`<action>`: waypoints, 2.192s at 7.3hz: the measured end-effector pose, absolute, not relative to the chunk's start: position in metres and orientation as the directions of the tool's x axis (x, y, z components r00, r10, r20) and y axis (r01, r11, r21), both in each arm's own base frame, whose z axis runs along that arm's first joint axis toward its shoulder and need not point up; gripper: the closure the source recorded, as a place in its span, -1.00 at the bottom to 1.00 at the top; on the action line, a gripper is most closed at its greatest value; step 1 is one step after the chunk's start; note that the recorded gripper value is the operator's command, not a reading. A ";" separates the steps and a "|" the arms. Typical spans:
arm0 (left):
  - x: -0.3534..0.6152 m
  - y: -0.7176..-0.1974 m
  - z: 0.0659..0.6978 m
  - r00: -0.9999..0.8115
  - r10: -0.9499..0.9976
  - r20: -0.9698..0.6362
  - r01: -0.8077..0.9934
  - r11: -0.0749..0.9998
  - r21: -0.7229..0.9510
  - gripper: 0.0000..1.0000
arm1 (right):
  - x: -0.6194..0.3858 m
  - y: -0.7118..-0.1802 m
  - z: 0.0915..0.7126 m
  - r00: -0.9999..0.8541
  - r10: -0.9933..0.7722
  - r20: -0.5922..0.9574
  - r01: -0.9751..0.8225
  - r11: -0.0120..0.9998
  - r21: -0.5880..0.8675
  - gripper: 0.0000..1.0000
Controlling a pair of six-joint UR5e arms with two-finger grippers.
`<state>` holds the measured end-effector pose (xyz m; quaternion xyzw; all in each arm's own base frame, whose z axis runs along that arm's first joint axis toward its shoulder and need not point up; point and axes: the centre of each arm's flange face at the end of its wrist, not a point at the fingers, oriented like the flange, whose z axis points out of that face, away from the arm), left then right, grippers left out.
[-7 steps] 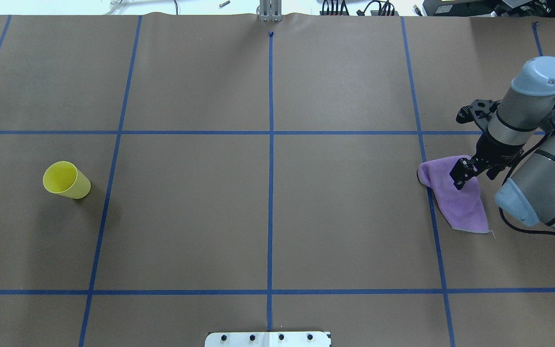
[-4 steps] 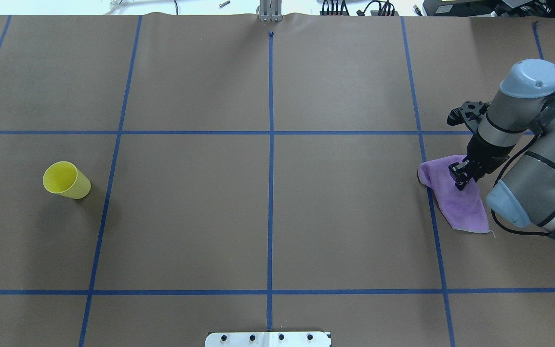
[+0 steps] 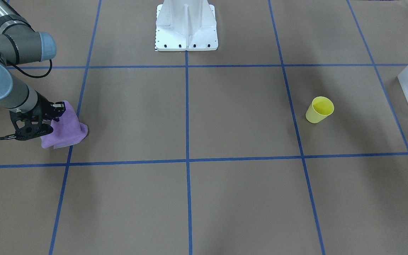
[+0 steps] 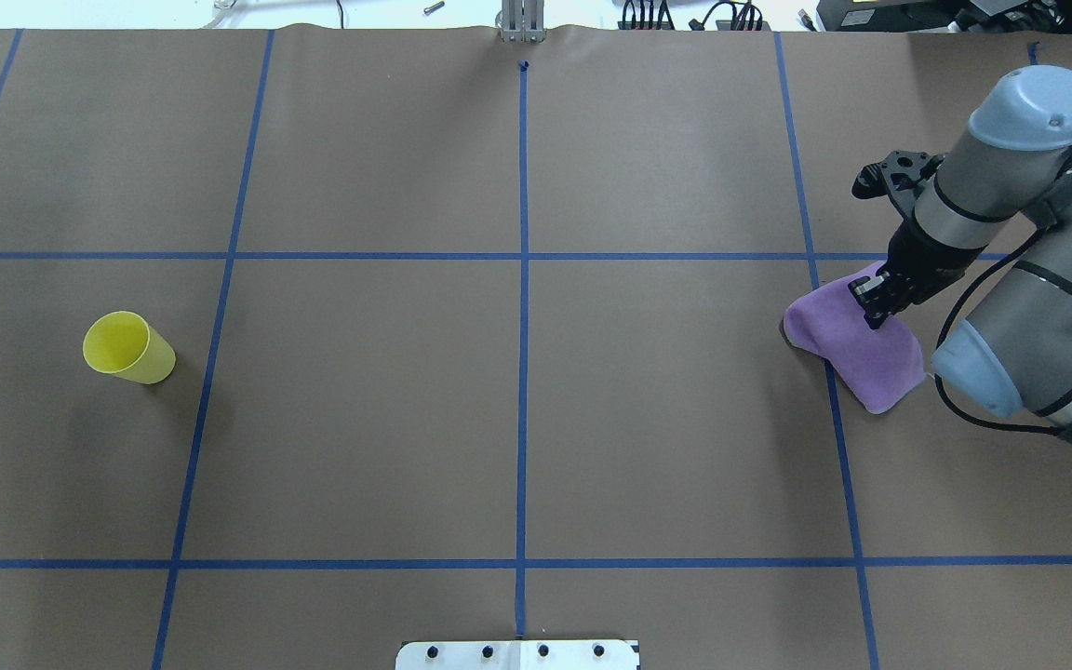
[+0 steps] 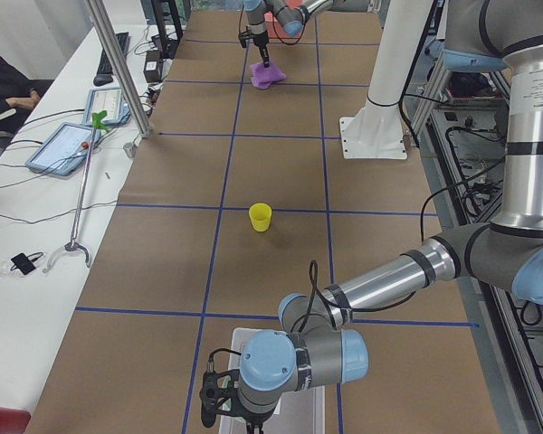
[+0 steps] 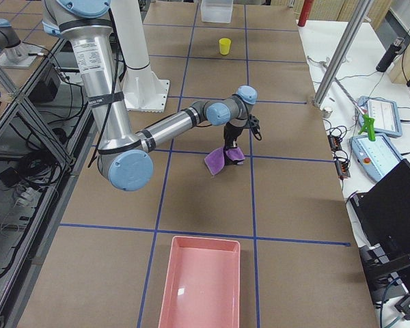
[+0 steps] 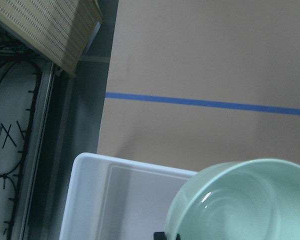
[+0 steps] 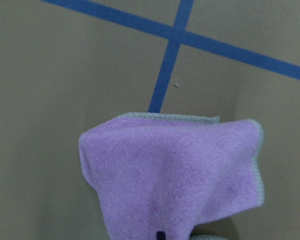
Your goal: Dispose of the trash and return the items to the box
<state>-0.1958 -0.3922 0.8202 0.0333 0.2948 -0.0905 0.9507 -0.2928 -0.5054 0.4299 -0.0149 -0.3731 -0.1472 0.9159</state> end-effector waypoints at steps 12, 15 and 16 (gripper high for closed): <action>-0.171 -0.440 0.659 0.659 -0.190 -0.727 0.405 0.905 0.131 -0.97 | 0.069 -0.437 0.423 0.791 -0.156 0.592 -0.078 0.933 0.350 1.00; -0.035 -0.479 0.550 0.546 -0.239 -0.803 0.388 0.922 -0.010 -0.97 | 0.133 -0.406 0.518 0.866 -0.147 0.478 0.001 0.956 0.293 1.00; 0.011 -0.483 0.528 0.527 -0.246 -0.813 0.354 0.934 -0.052 -0.97 | 0.152 -0.400 0.554 0.870 -0.149 0.470 0.024 0.965 0.261 1.00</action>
